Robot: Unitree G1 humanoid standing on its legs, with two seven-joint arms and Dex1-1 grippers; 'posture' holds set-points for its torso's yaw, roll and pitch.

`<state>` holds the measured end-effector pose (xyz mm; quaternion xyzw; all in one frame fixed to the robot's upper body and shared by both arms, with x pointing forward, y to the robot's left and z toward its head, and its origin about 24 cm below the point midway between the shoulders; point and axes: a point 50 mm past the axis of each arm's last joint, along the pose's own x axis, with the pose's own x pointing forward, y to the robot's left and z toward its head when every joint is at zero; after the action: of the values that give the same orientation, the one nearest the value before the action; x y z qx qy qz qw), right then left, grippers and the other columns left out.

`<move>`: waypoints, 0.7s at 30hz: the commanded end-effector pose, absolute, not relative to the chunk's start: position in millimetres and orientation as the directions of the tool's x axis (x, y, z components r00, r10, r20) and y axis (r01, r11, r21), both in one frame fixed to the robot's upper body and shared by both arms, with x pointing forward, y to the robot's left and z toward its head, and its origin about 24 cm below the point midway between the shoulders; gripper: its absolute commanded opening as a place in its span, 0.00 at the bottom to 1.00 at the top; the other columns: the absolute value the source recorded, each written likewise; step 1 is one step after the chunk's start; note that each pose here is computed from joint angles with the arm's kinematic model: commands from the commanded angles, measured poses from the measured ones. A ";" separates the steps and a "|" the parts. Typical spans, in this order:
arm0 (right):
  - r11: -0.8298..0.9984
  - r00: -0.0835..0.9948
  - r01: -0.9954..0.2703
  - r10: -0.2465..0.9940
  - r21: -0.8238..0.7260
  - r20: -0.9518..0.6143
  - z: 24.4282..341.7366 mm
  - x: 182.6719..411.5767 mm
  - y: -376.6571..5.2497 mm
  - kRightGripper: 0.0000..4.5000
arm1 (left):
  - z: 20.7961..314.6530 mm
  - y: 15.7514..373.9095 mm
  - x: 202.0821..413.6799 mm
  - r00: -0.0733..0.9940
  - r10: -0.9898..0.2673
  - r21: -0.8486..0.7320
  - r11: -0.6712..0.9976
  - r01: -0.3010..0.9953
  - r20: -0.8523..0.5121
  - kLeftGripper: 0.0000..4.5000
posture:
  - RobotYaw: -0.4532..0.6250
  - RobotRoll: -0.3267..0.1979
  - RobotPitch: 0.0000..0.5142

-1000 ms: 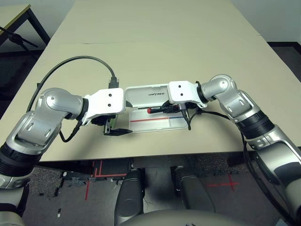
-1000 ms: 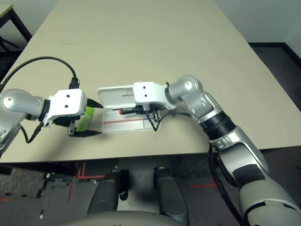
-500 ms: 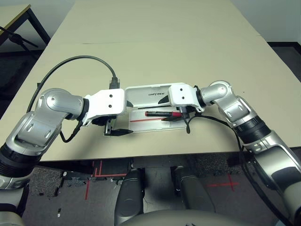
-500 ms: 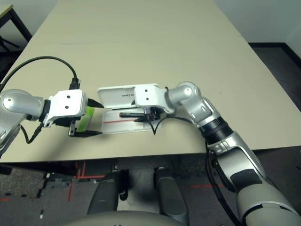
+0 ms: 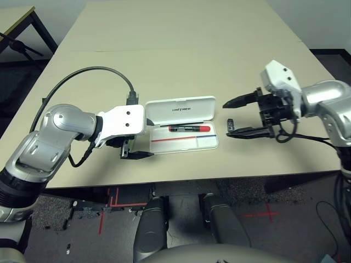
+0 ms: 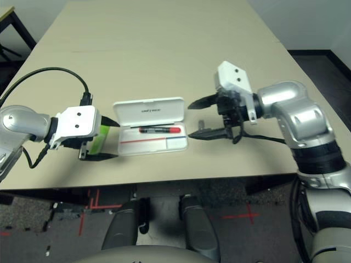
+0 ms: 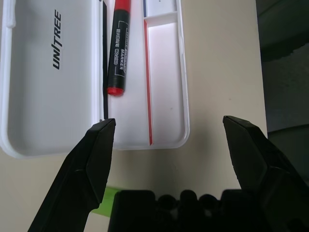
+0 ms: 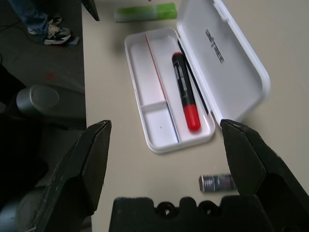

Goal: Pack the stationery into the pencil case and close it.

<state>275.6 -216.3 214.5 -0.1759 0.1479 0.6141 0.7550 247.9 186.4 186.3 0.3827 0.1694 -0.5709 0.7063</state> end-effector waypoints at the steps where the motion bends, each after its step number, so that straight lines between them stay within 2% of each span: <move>1: 0.225 0.227 -0.973 0.883 -0.053 -0.411 218.6 267.6 -233.8 0.99 | 185.1 187.4 247.4 0.281 -0.681 0.336 0.054 0.940 -0.676 1.00 | 0.38 0.62 0.30; 7: 0.266 0.243 -0.964 0.868 -0.007 -0.433 213.8 259.6 -252.6 0.99 | 185.4 187.9 248.4 0.277 -0.681 0.334 0.051 0.941 -0.677 1.00 | 0.37 0.62 0.29; 18: 0.254 0.231 -0.967 0.871 -0.006 -0.433 212.2 261.8 -247.4 0.99 | 186.5 190.7 249.6 0.294 -0.668 0.335 0.071 0.940 -0.683 1.00 | 0.38 0.62 0.29; 21: 0.248 0.228 -0.969 0.870 -0.013 -0.436 212.2 263.7 -245.2 0.99 | 186.2 202.4 254.2 0.390 -0.573 0.314 0.232 0.921 -0.721 1.00 | 0.38 0.62 0.29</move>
<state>262.9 -247.6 211.3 -0.1371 0.1759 0.5939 0.7730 250.9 193.7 184.6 0.3686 0.2062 -0.5385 0.7291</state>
